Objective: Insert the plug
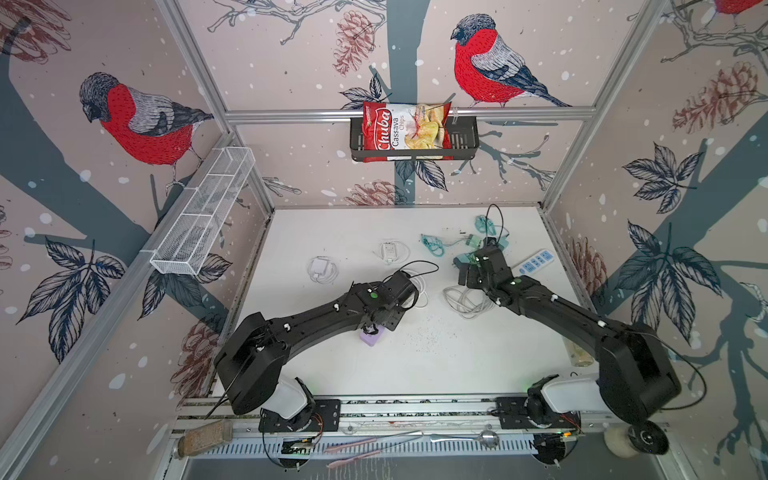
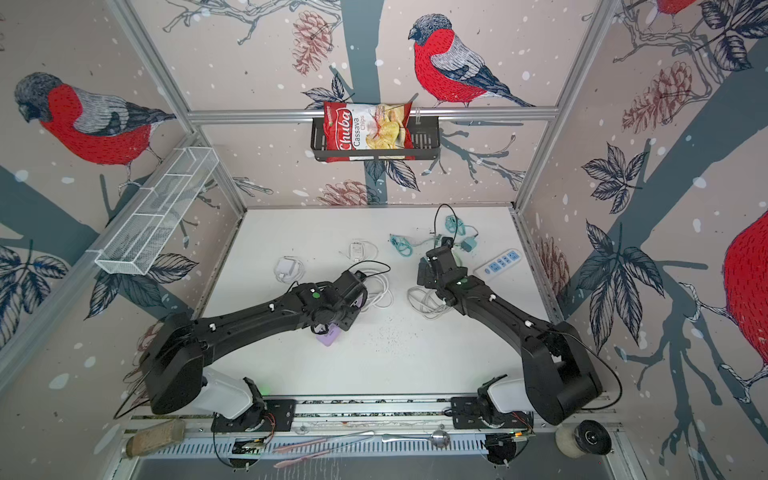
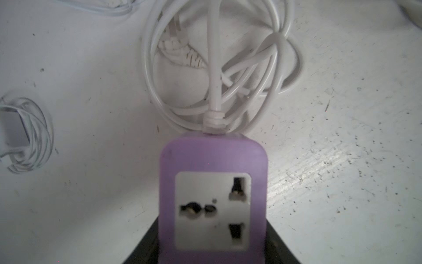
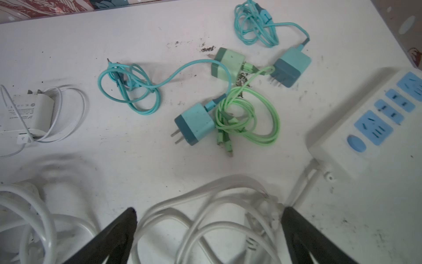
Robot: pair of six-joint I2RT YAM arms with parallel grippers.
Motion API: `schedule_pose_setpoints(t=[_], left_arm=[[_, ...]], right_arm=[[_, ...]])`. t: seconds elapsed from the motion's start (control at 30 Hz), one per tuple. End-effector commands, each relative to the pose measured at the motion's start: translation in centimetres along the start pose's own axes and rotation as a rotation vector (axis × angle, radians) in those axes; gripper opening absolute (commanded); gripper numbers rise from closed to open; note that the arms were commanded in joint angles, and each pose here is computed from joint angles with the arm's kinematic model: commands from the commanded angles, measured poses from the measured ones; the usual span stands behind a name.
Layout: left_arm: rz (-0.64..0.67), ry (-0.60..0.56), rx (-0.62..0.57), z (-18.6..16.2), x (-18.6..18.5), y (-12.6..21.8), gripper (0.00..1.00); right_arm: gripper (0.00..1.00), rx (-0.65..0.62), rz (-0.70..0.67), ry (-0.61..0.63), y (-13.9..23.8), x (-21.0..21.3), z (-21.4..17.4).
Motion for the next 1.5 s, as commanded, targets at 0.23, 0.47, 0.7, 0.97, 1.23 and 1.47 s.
schedule_pose_setpoints(t=[0.23,0.47,0.7,0.97,1.23,1.47], left_arm=[[0.097,0.179,0.149,-1.2,2.3,-3.1,0.26],[0.113,0.262,0.155,-1.4,2.3,-4.3,0.39],[0.207,0.341,0.191,-3.1,4.2,-5.3,0.66],[0.205,0.395,0.124,-1.7,5.8,-4.1,0.75],[0.185,0.52,0.021,0.7,9.0,-1.2,0.81],[0.317,0.68,-0.004,1.4,13.6,-0.9,0.8]], right_arm=[[1.0,-0.003,0.014,0.028,-3.9,3.0,4.9],[1.0,0.016,0.059,0.071,-7.3,4.6,7.5],[0.99,0.043,0.156,0.117,-9.9,8.2,8.7],[0.97,0.058,0.227,0.171,-11.1,11.9,8.5],[0.97,0.043,0.262,0.2,-10.5,13.9,9.6],[0.97,0.038,0.269,0.21,-10.3,14.0,9.8]])
Point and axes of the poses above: each gripper's point midway between its finger pads, its own y axis back along the fingers, its own x axis along the line the jaws close on, z = x × y, the point moved 7 cm from there along y, back along the fingers, and after that the axes turned 10 degrees about y, right-handed, at the moved point
